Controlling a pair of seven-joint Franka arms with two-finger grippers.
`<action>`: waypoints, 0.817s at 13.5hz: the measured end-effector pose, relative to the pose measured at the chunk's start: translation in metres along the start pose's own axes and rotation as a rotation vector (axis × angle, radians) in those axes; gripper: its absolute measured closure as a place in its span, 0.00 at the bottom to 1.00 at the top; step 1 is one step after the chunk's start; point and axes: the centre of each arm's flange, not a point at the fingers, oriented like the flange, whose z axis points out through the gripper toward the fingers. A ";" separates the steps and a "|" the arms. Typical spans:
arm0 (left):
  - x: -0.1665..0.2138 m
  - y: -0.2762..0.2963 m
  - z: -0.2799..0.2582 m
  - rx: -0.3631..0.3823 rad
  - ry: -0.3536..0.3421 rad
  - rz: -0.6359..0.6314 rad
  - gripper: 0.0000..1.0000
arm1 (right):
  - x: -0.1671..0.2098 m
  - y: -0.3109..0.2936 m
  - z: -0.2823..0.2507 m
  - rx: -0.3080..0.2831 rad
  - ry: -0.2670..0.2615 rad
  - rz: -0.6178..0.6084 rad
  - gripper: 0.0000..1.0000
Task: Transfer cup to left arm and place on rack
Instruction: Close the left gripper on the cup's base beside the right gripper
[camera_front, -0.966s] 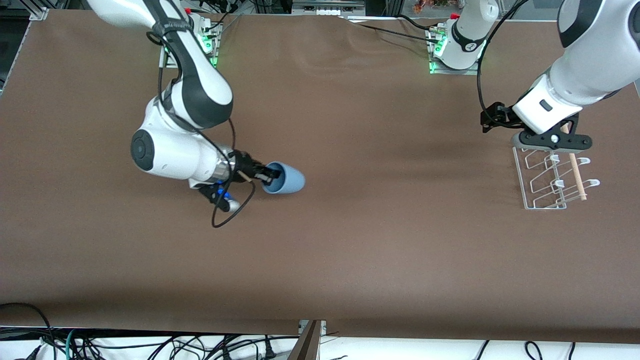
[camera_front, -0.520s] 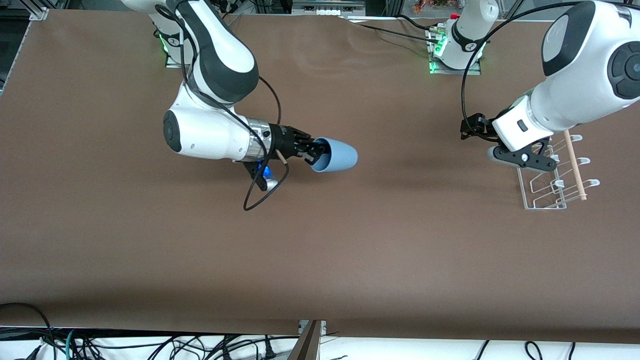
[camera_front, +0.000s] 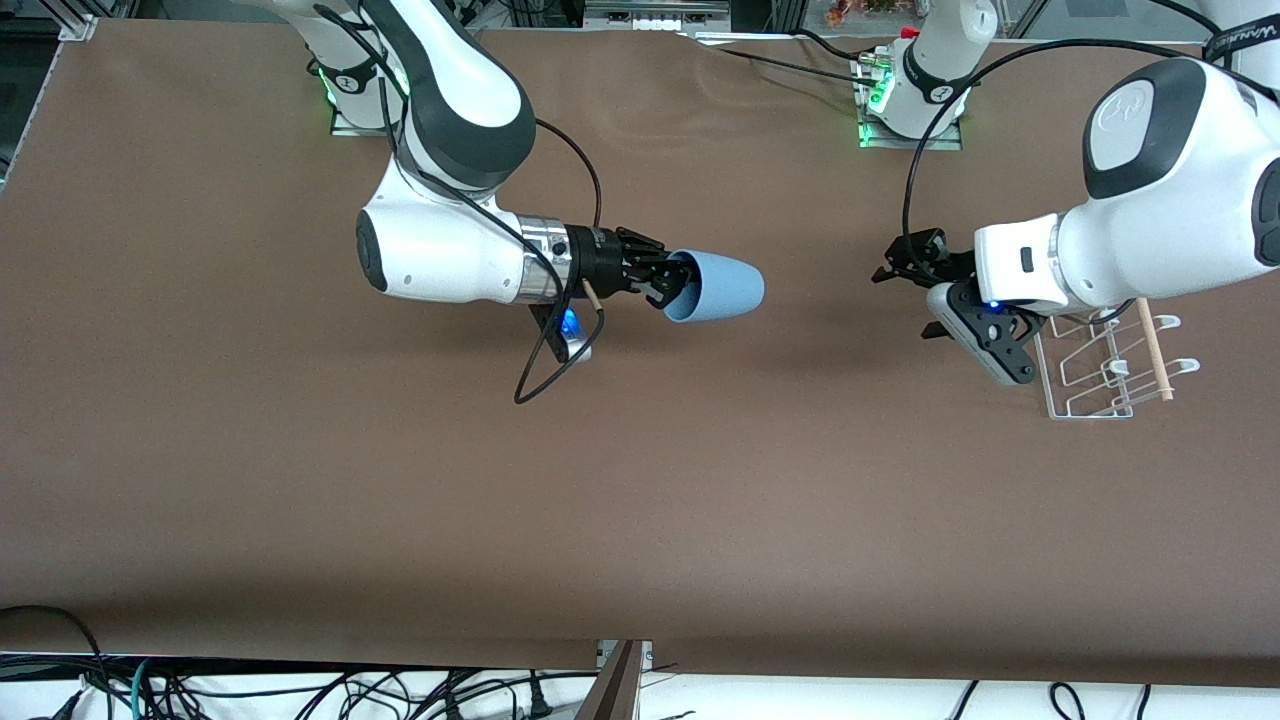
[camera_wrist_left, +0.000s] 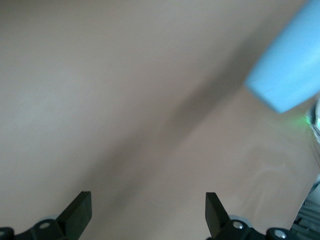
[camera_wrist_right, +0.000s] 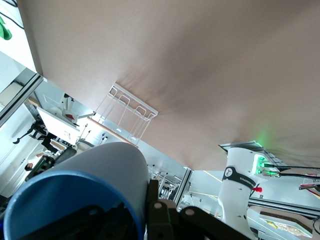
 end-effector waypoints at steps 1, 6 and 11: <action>0.007 0.007 0.003 -0.032 0.037 0.082 0.00 | -0.002 0.000 0.003 -0.003 -0.002 -0.001 0.95; 0.032 0.031 0.017 -0.195 0.208 0.325 0.00 | 0.004 0.001 0.012 -0.012 -0.004 0.005 0.95; 0.060 0.056 0.063 -0.175 0.259 0.468 0.00 | -0.002 -0.003 0.012 -0.005 -0.007 -0.004 0.95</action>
